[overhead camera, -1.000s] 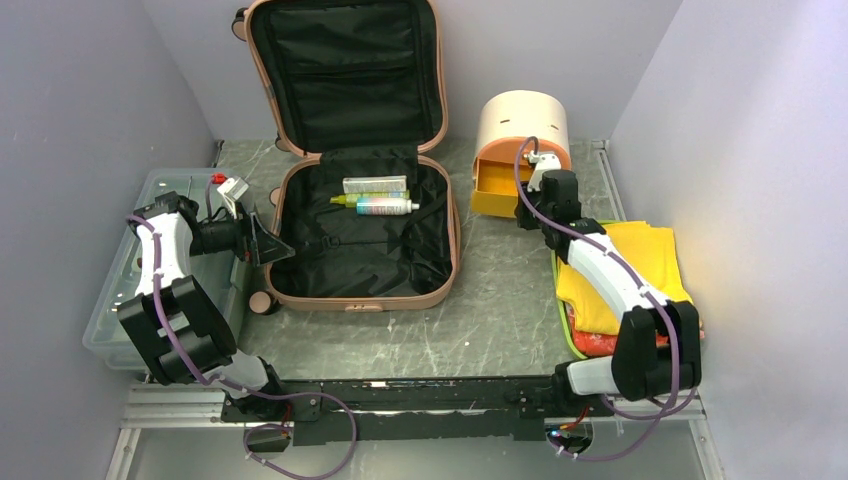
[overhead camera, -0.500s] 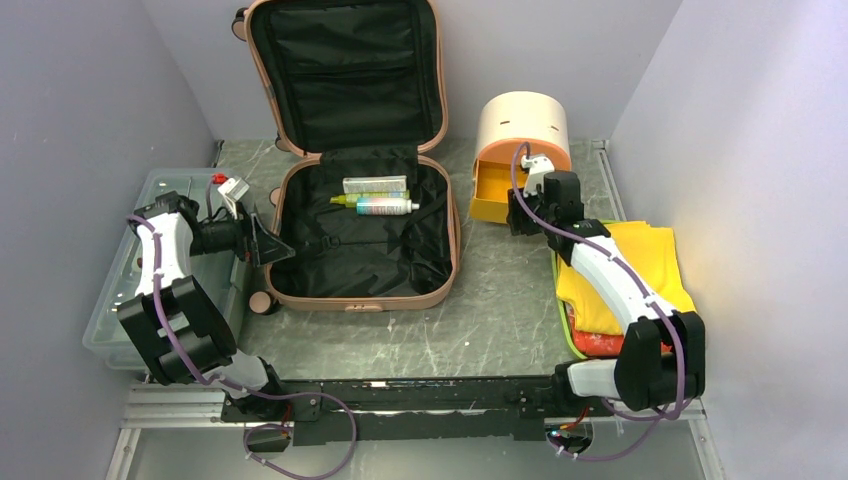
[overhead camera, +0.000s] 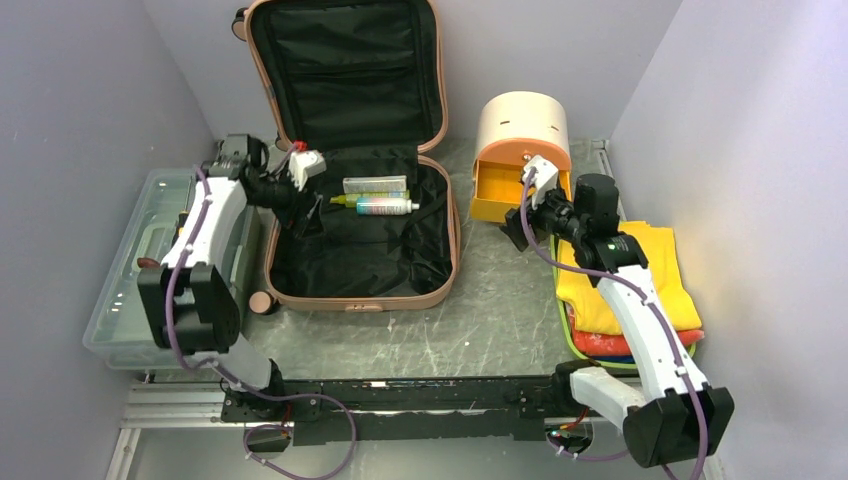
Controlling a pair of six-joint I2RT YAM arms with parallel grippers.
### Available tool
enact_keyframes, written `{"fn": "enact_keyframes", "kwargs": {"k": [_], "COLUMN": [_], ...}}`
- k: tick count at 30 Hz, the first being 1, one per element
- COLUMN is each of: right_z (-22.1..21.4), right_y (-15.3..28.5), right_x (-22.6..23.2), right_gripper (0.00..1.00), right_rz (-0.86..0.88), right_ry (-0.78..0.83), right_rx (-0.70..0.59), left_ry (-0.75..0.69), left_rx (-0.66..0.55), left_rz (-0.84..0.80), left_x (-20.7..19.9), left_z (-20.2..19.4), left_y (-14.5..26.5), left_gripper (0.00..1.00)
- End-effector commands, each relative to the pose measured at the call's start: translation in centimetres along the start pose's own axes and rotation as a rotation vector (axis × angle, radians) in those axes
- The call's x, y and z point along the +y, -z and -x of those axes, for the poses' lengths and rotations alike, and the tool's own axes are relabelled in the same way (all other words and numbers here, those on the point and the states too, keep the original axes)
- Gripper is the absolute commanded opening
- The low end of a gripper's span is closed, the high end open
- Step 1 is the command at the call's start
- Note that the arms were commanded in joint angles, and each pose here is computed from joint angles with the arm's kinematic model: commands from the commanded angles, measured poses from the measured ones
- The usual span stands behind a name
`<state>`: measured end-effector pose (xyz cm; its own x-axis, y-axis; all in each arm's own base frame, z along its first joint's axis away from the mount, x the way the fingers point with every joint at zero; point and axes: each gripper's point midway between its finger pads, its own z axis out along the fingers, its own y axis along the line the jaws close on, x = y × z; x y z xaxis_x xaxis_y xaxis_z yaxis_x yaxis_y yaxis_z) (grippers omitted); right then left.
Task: Open, take out, and arrange the luggage
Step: Open the drawer in the storage box.
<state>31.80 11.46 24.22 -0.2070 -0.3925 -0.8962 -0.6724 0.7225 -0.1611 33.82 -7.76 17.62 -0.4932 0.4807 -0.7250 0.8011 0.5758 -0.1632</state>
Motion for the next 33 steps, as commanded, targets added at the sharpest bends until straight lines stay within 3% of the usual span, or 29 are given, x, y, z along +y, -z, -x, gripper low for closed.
{"fn": "enact_keyframes", "kwargs": {"k": [1,7,12,27,33], "right_z": [-0.1,-0.6,-0.6,-1.2,-1.2], "right_y": [0.6,1.0,1.2,0.8,1.0], "right_x": [0.5,-0.8,-1.2,-1.3,-1.5], "right_gripper": [0.88,0.88,0.88,0.88,0.87], "right_rz": [0.077,0.040,0.028,0.030,0.021], "right_ry": [0.064,0.019,0.013,0.009,0.010], "right_rx": [-0.040,-0.043,-0.045,-0.032,-0.031], "left_ry": [-0.046,-0.080,-0.092,-0.143,-0.146], "left_rx": [0.087,0.199,0.227,0.160,0.178], "left_rz": [0.064,0.012,0.018,0.046,0.022], "left_x": [4.5,7.7,10.5,13.4,14.5], "left_z": [1.7,0.8,0.3,1.5,0.9], "left_y": [-2.4,-8.7,-11.4,-14.0,-15.5], "left_gripper": [0.99,1.00,0.98,0.91,0.78]}}
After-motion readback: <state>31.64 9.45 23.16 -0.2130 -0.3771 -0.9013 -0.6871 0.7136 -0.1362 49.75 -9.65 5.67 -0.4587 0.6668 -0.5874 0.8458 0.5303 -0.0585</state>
